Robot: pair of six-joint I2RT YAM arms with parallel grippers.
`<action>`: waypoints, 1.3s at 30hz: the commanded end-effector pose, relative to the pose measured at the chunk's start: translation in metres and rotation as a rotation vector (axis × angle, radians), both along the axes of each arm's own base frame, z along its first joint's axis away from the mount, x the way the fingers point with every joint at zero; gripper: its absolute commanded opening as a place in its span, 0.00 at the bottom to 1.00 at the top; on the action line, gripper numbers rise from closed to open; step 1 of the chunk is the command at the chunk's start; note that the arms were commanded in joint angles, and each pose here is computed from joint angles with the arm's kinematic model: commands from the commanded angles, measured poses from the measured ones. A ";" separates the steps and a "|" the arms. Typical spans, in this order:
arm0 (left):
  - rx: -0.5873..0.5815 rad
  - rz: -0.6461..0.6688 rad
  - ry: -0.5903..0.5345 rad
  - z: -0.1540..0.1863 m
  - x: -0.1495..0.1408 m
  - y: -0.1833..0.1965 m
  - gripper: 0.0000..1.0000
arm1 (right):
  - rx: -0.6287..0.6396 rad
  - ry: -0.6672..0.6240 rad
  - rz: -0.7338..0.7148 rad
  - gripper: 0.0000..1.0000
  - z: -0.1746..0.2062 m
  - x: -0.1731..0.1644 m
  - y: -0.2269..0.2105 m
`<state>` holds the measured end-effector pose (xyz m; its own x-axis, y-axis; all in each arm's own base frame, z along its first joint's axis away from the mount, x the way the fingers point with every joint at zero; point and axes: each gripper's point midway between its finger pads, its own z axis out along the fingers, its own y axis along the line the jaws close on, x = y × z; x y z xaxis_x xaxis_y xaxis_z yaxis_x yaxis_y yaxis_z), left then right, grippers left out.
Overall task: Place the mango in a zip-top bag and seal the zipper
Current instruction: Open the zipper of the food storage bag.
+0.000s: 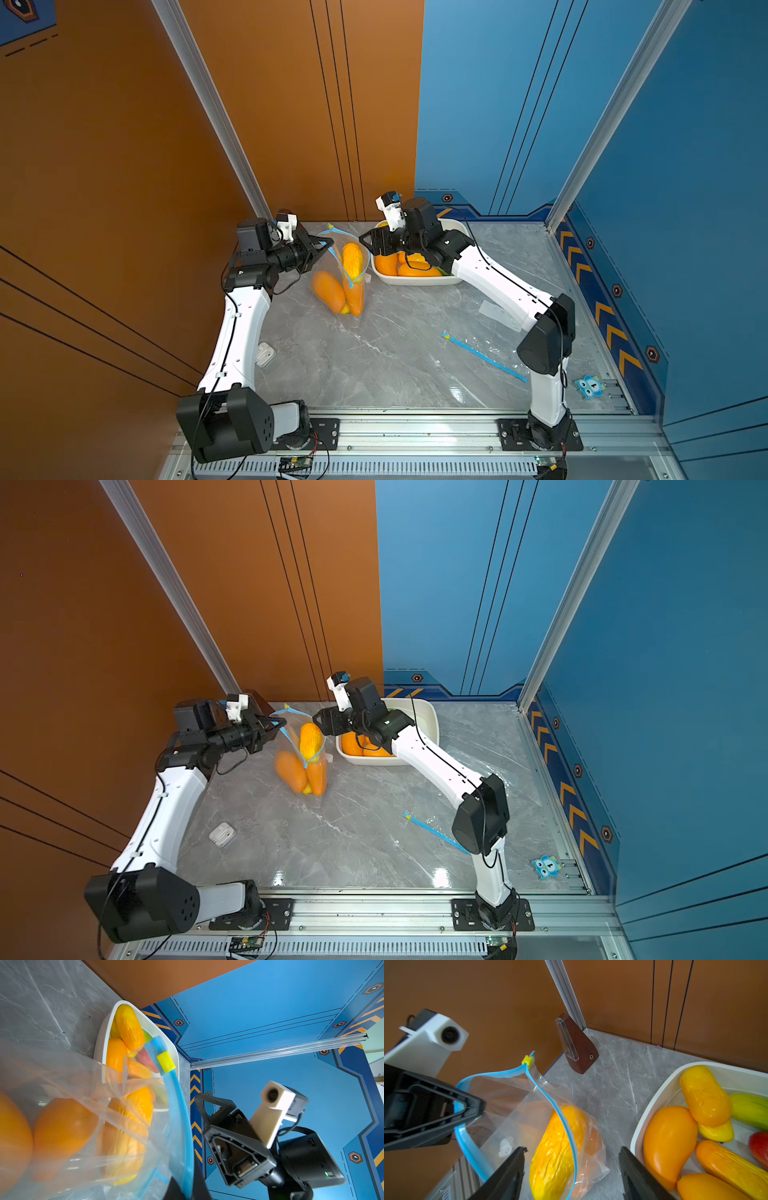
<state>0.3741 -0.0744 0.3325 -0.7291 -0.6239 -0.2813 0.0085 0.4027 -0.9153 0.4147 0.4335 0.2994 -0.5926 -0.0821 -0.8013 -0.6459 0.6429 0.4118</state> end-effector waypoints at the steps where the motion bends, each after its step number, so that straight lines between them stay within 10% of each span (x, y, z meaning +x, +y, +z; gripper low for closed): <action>1: 0.006 -0.033 -0.071 0.018 0.000 -0.002 0.00 | -0.077 0.112 0.039 0.63 -0.043 -0.005 0.013; 10: 0.029 0.010 -0.040 -0.002 0.006 0.011 0.00 | -0.031 0.049 0.060 0.04 0.002 -0.026 0.028; 21: 0.052 0.115 -0.052 -0.003 0.008 0.049 0.00 | 0.101 -0.043 0.107 0.02 0.101 -0.060 0.039; 26: 0.062 0.155 -0.087 0.012 0.003 0.060 0.00 | -0.029 -0.009 -0.044 0.00 0.057 -0.025 0.022; 35: 0.084 0.122 -0.180 0.038 -0.008 0.047 0.00 | 0.062 0.128 0.113 0.00 0.022 -0.025 0.047; 39: 0.106 0.150 -0.153 0.022 -0.001 0.054 0.00 | 0.050 0.104 0.115 0.28 0.012 -0.026 0.052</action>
